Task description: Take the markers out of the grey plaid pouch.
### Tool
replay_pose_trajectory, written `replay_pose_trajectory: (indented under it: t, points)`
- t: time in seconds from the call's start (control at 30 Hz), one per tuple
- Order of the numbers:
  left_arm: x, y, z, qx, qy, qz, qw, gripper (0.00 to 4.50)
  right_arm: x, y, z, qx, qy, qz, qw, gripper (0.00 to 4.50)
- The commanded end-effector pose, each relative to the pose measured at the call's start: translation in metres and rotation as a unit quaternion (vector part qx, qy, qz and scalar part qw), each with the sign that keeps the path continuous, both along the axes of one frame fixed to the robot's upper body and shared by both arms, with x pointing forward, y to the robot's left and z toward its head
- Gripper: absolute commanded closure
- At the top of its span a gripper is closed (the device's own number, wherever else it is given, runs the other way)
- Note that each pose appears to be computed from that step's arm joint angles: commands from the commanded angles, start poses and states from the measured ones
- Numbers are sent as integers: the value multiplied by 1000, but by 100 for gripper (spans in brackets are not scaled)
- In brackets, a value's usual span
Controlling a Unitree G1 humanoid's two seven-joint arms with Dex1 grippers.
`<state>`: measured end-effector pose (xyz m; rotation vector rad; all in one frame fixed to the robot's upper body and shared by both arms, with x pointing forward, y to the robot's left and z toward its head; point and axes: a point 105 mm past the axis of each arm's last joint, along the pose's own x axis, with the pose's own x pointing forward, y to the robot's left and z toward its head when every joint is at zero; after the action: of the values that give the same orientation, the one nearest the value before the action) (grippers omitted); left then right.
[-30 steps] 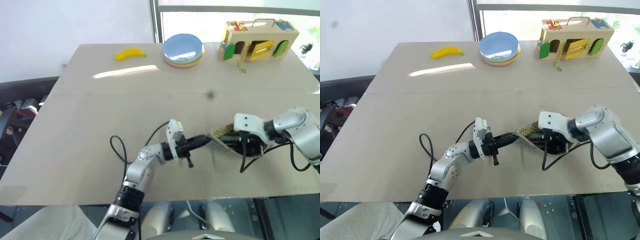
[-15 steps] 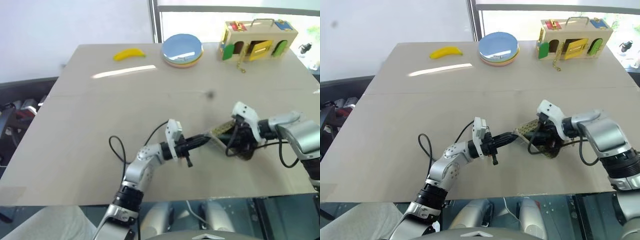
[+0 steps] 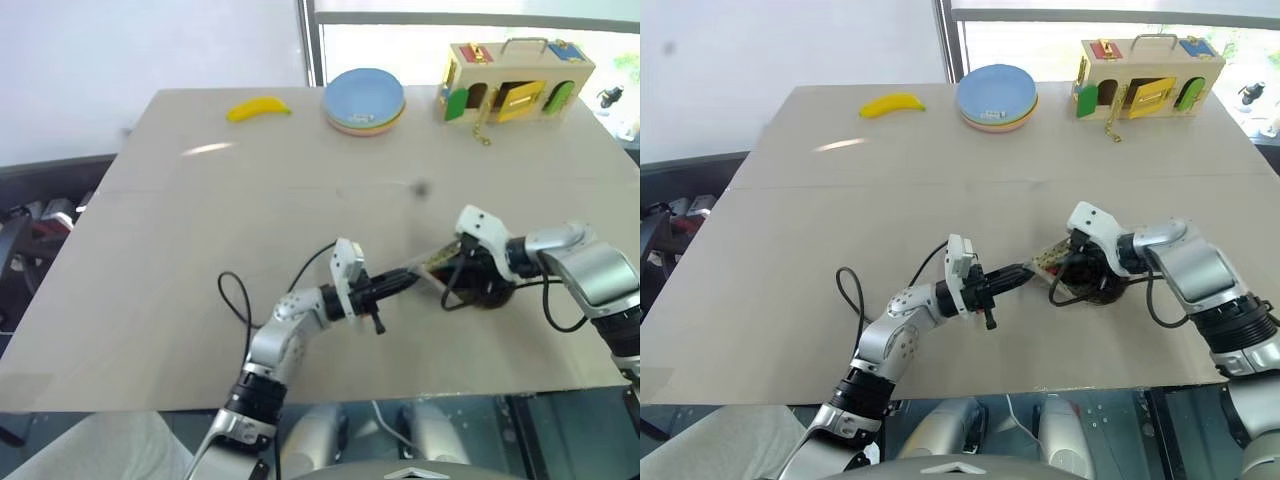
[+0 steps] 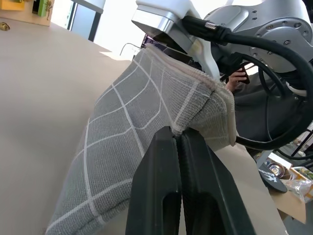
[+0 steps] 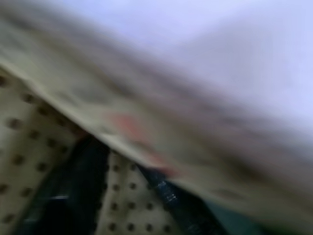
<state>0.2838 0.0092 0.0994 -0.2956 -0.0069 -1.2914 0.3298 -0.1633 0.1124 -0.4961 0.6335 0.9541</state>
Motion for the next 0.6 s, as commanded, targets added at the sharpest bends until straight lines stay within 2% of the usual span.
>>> replay_pose_trajectory:
  t: [0.03, 0.13, 0.27, 0.6]
  points:
    - [-1, 9, 4, -4, -12, 5, 1000, 450, 13, -33, 2, -36, -21, -71, 997, 216]
    - [-1, 9, 4, -4, -12, 5, 1000, 450, 12, -32, 2, -35, -21, -70, 997, 328]
    - [-1, 9, 4, -3, -12, 4, 1000, 450, 12, -31, 3, -30, -22, -69, 997, 419]
    - [-1, 9, 3, 1, -11, -1, 1000, 450, 7, -33, 3, -43, -31, -57, 997, 420]
